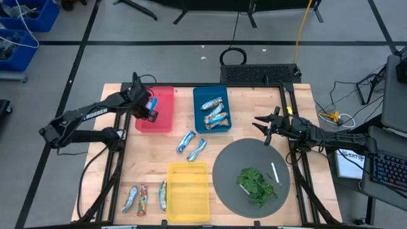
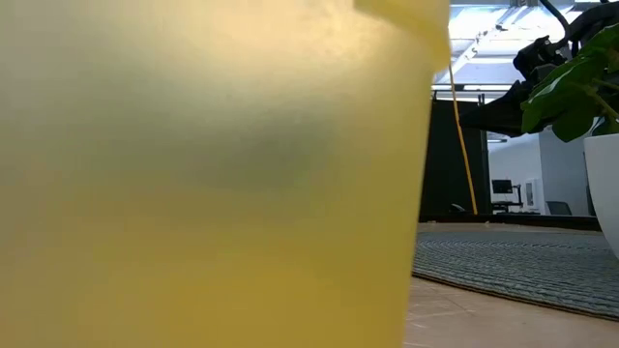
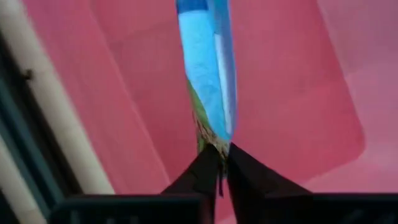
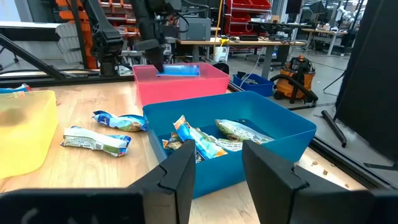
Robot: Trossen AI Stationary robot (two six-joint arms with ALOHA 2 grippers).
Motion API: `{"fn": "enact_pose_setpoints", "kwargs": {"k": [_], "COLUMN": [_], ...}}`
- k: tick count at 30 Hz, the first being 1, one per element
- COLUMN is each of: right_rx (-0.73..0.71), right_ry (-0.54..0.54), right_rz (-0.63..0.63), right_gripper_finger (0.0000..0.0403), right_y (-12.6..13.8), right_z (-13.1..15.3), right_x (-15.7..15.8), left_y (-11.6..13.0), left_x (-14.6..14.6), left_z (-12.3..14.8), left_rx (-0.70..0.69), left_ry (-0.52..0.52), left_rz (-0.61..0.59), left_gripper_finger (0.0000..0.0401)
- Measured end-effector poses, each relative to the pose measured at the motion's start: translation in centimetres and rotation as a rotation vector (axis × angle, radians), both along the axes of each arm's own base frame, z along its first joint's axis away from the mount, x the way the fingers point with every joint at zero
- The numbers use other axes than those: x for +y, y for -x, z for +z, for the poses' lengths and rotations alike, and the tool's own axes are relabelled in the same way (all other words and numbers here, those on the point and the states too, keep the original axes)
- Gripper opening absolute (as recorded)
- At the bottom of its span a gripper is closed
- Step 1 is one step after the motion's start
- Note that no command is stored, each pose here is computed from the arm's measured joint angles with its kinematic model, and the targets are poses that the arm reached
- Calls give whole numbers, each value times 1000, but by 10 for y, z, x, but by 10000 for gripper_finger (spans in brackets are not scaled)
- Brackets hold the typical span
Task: Pick and place Granola Bars by type
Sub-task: Put the left blue granola bar into the red bin
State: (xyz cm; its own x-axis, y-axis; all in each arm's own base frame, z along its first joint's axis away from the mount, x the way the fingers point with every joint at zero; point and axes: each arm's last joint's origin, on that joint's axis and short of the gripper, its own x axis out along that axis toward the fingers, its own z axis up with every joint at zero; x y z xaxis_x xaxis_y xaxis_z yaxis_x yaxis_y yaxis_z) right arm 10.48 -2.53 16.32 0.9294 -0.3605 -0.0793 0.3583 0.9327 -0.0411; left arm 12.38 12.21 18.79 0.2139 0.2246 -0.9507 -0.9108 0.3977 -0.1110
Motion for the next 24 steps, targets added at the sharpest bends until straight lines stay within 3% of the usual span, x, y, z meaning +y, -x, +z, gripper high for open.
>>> {"fn": "enact_pose_setpoints", "kwargs": {"k": [8,11,15,20,24], "right_rx": [0,0,0,0,0], "right_ry": [0,0,0,0,0], "right_rz": [0,0,0,0,0], "right_gripper_finger": [125,126,125,125,123], "right_y": [0,0,0,0,0], "right_z": [0,0,0,0,0], "right_x": [0,0,0,0,0], "left_y": [-8,-22,-47,-70,-89], "left_x": [0,-8,-25,-56,-78], "left_z": [4,15,28,40,51], "left_rx": [-1,-84,-194,-300,-357], "left_ry": [-57,-49,-80,-85,-93], "left_rz": [-179,-260,-349,-542,-541], "left_gripper_finger": [165,200,220,224,225]}}
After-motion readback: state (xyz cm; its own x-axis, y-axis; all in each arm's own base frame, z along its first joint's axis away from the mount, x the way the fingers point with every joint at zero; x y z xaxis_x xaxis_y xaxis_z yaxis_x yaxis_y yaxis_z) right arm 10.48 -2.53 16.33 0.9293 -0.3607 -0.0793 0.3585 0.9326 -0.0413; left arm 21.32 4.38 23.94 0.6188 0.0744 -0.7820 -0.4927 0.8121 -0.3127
